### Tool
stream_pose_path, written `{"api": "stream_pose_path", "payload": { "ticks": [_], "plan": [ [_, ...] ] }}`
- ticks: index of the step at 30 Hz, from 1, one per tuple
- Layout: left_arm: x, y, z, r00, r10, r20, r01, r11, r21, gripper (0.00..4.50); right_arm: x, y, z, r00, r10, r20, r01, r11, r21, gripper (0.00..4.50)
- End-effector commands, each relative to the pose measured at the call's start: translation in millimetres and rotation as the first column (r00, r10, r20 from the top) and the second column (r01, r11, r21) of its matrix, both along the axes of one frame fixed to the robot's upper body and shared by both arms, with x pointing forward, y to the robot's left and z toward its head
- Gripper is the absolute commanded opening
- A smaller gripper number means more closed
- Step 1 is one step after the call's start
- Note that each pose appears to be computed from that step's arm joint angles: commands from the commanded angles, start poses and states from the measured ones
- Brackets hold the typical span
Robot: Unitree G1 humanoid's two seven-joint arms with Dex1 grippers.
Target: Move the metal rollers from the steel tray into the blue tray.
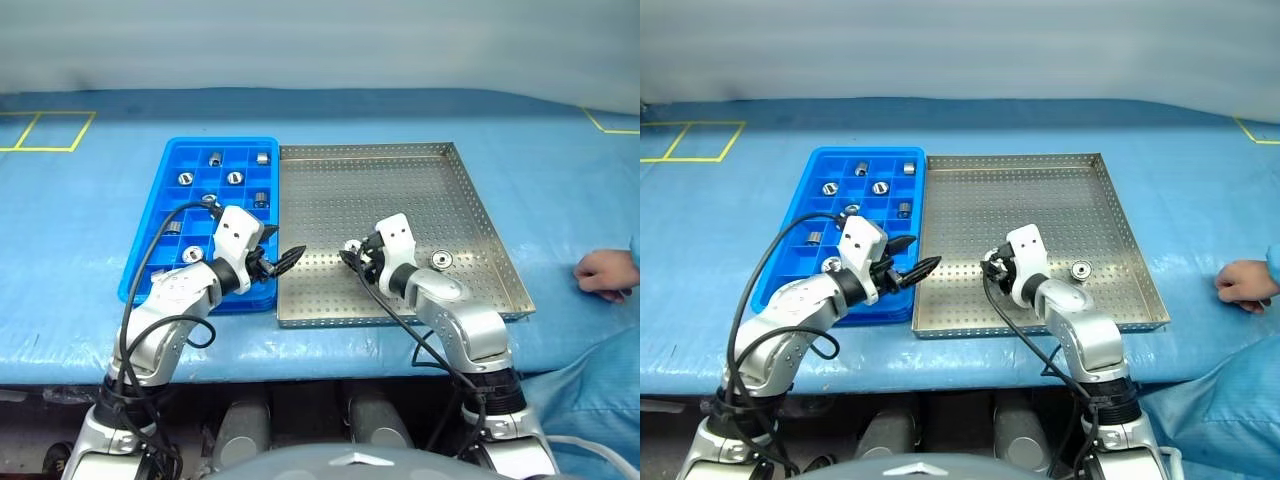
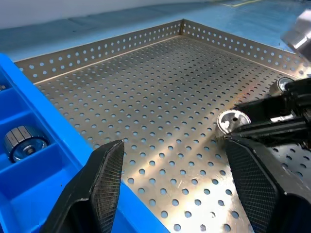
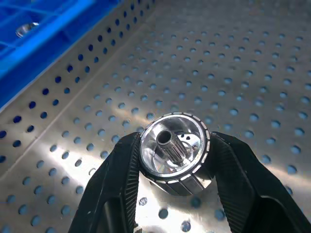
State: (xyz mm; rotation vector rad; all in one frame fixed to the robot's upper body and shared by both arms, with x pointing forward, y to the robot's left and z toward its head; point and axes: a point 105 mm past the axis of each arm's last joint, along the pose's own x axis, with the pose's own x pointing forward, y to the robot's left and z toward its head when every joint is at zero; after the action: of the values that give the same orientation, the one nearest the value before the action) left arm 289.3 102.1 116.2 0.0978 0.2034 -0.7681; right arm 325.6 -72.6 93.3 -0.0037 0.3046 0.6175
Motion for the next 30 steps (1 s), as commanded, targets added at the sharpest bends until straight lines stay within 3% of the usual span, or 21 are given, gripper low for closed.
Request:
{"api": "stream_pose_path", "payload": {
  "ticks": [1,4,12,18,24,30],
  "plan": [
    [-8,15,16,0.998,0.024,0.056,-0.027,0.999,0.047,3.55,-5,42,54,0.973,0.157,0.172,-0.17,0.983,0.064,1.93],
    [-6,43,24,0.986,0.144,0.089,-0.15,0.987,0.065,3.55,-10,76,67,0.939,0.275,0.207,-0.294,0.953,0.07,1.93],
    [-39,108,41,0.929,0.345,0.13,-0.36,0.926,0.113,3.55,-37,148,54,0.859,0.492,0.144,-0.505,0.859,0.076,1.93],
    [-46,110,34,0.92,0.376,0.108,-0.387,0.915,0.116,3.55,-41,163,22,0.854,0.52,0.036,-0.521,0.851,0.072,1.93],
    [-43,95,27,0.933,0.349,0.086,-0.357,0.929,0.102,3.55,-35,163,10,0.863,0.505,-0.009,-0.503,0.861,0.075,1.93],
    [-39,94,27,0.936,0.341,0.084,-0.349,0.932,0.101,3.55,-26,156,8,0.888,0.46,0.014,-0.46,0.887,0.036,3.83]
  ]
}}
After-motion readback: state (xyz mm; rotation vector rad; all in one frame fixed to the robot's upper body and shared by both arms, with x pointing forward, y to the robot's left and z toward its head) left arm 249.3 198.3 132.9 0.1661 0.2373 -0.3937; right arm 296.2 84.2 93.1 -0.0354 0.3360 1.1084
